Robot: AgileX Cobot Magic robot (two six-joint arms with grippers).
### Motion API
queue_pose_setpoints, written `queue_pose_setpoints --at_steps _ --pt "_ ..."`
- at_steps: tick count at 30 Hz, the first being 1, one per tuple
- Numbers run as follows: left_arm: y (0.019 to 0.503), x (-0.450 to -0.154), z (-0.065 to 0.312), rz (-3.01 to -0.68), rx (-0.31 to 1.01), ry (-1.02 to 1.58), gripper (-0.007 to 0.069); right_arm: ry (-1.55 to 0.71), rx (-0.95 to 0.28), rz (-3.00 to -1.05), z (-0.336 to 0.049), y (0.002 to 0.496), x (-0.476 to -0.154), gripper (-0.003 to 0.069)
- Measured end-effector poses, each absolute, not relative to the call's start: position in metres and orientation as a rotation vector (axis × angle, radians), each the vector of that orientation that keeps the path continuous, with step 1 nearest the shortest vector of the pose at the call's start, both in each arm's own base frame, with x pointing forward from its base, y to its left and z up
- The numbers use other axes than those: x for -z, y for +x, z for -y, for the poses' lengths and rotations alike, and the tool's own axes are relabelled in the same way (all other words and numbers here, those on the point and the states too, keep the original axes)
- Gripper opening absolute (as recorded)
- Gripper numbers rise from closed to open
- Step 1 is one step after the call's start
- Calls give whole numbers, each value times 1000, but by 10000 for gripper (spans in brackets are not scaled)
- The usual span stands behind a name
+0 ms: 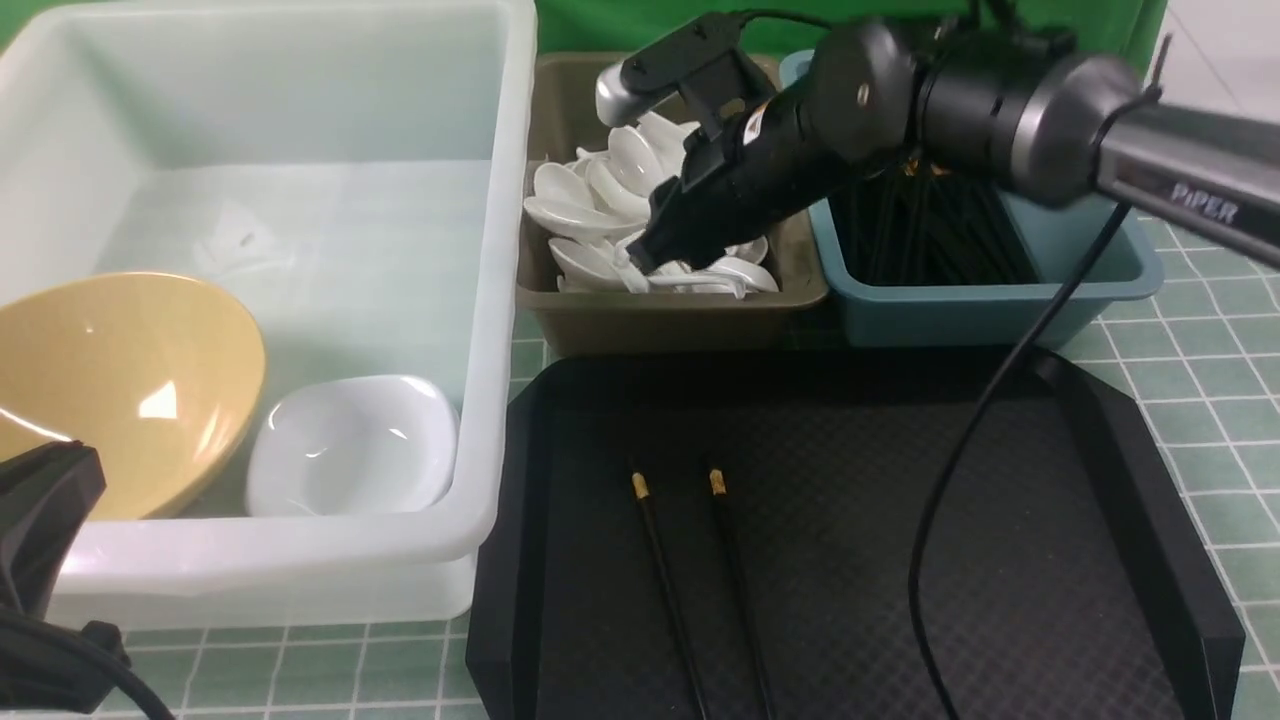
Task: On blue table put chopsticks spoon bowls plates into blue grey white boxes.
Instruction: 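Place the white spoon into the bin of spoons with the right gripper, then grasp the chopsticks with the right gripper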
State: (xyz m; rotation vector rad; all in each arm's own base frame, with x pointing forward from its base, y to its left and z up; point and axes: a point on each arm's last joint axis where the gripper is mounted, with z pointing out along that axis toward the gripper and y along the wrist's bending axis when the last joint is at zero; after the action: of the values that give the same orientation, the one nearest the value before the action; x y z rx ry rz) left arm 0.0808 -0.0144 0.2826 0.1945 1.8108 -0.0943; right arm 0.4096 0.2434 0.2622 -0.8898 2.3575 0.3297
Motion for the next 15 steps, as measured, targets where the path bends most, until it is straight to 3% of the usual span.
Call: queue_pose_setpoints --at_steps 3,7,15 --pt "81 -283 15 -1807 104 185 2 -943 -349 -2556 -240 390 -256 268" --pt "81 -284 15 -1799 110 178 2 -1058 -327 -2802 -241 356 -221 256" --pt "81 -284 15 -1795 115 174 2 -1079 -317 -2832 -258 326 -182 252"
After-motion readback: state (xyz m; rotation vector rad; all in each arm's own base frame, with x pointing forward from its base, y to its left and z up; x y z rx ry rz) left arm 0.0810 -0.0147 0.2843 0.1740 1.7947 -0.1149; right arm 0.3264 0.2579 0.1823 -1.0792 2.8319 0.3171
